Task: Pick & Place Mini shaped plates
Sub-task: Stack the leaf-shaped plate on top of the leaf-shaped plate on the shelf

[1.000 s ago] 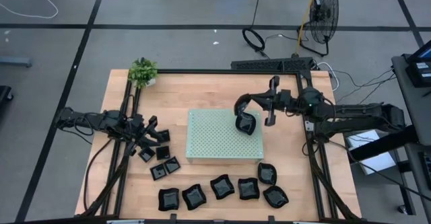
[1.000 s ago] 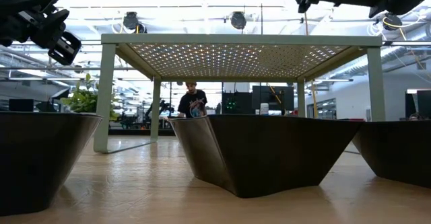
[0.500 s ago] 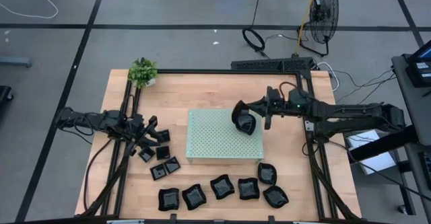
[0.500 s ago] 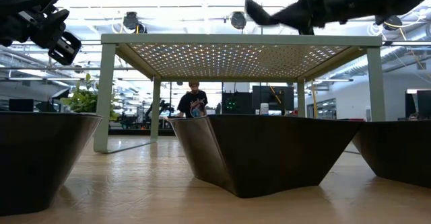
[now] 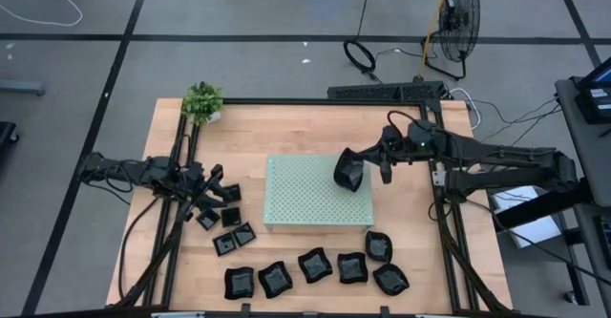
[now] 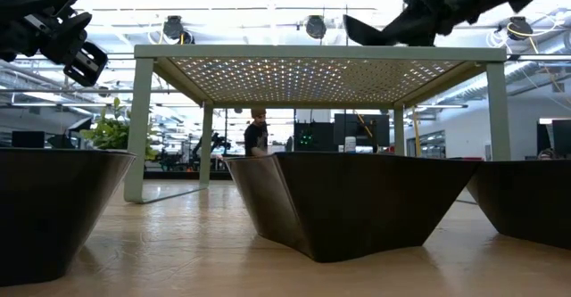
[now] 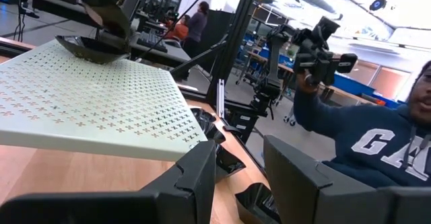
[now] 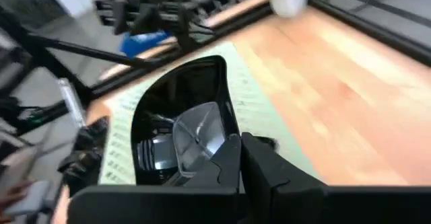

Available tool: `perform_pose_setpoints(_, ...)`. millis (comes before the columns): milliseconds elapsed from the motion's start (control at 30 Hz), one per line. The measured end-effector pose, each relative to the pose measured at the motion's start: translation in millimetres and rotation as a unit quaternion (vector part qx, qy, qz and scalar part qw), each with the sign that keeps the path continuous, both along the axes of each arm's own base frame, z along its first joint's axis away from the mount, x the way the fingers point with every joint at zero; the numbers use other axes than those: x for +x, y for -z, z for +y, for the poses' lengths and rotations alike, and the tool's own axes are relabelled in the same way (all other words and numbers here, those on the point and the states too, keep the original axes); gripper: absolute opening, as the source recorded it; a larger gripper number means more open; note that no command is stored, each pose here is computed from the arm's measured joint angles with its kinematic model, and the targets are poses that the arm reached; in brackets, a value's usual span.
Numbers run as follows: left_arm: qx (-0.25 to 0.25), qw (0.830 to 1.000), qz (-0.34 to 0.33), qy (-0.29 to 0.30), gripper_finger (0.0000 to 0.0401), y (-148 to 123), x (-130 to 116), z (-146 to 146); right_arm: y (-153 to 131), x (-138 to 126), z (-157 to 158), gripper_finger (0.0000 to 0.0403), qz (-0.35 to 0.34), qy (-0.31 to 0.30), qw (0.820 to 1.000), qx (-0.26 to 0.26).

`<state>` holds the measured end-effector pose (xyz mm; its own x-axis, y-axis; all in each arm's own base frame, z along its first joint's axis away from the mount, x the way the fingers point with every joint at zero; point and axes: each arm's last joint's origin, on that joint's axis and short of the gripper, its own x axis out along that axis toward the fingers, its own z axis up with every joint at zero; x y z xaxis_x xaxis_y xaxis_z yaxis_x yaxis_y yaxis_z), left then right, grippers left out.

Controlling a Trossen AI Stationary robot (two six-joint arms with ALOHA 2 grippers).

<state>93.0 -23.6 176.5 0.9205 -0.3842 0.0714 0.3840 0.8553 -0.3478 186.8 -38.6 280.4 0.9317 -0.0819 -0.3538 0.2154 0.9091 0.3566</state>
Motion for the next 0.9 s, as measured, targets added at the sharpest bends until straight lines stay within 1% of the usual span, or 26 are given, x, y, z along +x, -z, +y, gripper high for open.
perform_pose_setpoints(100, 0.000, 1.000, 0.000, 0.000, 0.0129, 0, 0, 0, -12, 0, 0, 0.0000, 0.025, 0.001, 1.000, 0.003)
perform_pose_setpoints(200, 0.000, 1.000, 0.000, 0.000, 0.0129, 0, 0, 0, -11, 2, 0, 0.0000, 0.083, 0.001, 0.996, 0.019)
perform_pose_setpoints(233, 0.000, 1.000, 0.000, 0.000, 0.0129, 0, 0, 0, -11, 4, -1, 0.0000, 0.092, 0.001, 0.996, 0.022)
perform_pose_setpoints(533, 0.000, 1.000, 0.000, 0.000, 0.0129, 0, 0, 0, 0, 20, -4, 0.0000, 0.115, -0.004, 0.993, 0.020)
perform_pose_setpoints(700, 0.000, 1.000, 0.000, 0.000, 0.0129, 0, 0, 0, 2, 21, -5, 0.0000, 0.119, -0.004, 0.993, 0.020)
perform_pose_setpoints(900, 0.000, 1.000, 0.000, 0.000, 0.0129, 0, 0, 0, 1, 21, -5, 0.0004, 0.118, -0.010, 0.993, 0.008)
